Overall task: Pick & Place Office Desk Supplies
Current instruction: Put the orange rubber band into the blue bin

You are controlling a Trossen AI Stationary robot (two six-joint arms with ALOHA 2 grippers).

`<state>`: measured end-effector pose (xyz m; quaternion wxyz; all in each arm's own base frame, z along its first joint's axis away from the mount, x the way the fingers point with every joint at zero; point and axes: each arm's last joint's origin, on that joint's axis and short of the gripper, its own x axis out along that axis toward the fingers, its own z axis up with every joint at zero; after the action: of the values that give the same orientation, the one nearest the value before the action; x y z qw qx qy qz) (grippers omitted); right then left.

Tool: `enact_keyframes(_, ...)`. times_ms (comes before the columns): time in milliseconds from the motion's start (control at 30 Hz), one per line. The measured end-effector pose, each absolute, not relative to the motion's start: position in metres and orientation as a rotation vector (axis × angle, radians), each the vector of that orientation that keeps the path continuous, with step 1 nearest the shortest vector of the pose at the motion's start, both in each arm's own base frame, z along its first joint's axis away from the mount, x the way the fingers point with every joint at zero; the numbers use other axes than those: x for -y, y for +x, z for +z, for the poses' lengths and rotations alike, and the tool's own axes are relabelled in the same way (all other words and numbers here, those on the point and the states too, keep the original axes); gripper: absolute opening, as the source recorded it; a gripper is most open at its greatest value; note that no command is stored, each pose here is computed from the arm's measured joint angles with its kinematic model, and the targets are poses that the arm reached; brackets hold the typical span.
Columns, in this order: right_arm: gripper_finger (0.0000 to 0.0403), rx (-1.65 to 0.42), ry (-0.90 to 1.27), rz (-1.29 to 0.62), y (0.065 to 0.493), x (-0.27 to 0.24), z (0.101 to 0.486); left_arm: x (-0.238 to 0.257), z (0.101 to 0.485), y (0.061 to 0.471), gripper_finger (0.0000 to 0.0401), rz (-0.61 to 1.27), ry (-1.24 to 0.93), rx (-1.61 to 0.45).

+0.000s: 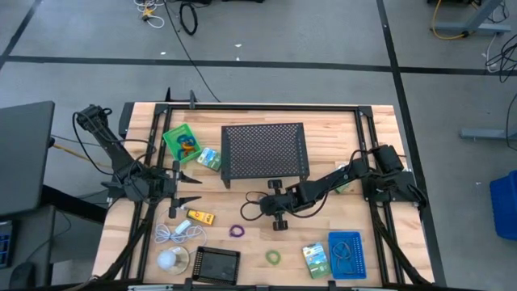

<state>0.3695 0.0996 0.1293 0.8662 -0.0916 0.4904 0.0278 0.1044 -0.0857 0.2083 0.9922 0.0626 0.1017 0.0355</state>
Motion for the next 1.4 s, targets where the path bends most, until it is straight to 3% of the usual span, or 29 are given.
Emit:
enact_keyframes(600, 0.0001, -0.956, -0.314, -0.029, 0.373, -0.158, 0.177, 0.086, 0.208, 0.104, 0.0229, 0.071, 0.126, -0.205)
enact_keyframes(867, 0.0000, -1.002, -0.339, -0.187, 0.361, -0.175, 0.202, 0.086, 0.208, 0.104, 0.0229, 0.070, 0.133, -0.205)
enact_keyframes(1400, 0.0000, -1.157, -0.077, -0.402, 0.299, -0.229, 0.231, 0.086, 0.208, 0.104, 0.0229, 0.069, 0.143, -0.206)
